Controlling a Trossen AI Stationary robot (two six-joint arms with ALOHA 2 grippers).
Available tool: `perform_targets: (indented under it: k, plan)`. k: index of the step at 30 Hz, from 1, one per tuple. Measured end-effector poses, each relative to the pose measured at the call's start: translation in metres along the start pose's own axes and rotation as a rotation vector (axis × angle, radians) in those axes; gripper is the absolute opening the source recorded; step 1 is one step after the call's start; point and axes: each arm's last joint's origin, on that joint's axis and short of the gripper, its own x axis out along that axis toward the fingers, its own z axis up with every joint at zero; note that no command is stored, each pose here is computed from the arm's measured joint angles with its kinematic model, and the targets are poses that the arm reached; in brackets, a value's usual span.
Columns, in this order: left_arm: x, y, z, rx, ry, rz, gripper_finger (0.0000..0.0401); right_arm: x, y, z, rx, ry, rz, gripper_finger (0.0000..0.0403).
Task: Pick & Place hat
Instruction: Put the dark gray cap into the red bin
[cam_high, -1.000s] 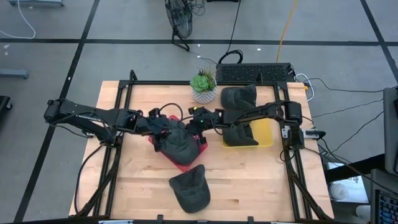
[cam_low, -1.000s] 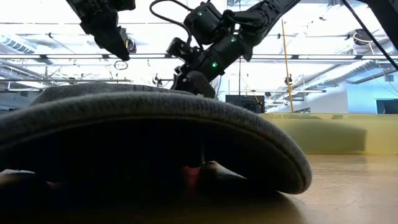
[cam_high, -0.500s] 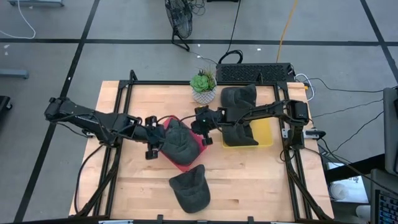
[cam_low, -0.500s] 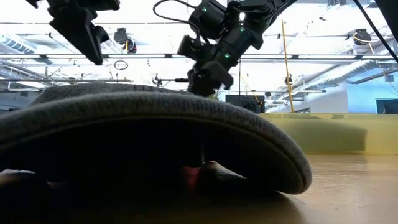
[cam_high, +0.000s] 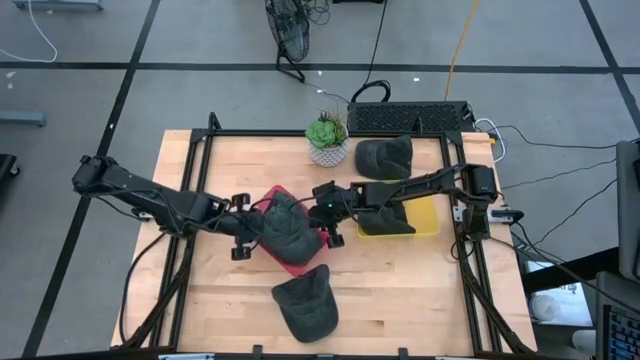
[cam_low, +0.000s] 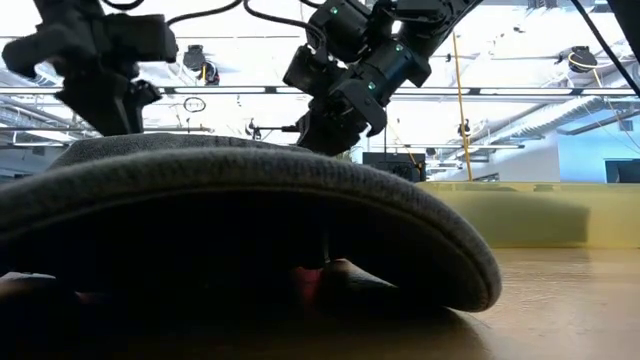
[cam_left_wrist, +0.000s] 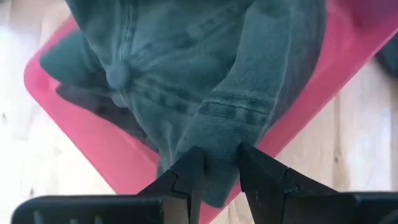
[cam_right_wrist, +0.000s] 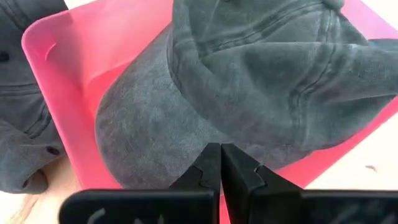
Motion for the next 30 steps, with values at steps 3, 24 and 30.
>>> perform_targets:
  k: [3, 24, 30]
  plan:
    - [0.004, 0.001, -0.004, -0.016, 0.006, 0.040, 0.0108, 0.001, 0.003, 0.003, 0.000, -0.026, -0.002, 0.0000]
    - [0.022, 0.000, -0.014, -0.032, -0.045, 0.041, 0.0108, 0.039, 0.007, -0.013, 0.035, -0.023, 0.013, 0.0000]
    - [0.001, 0.000, 0.007, -0.001, -0.091, 0.030, 0.0108, 0.035, 0.007, -0.011, 0.031, -0.022, 0.012, 0.0000]
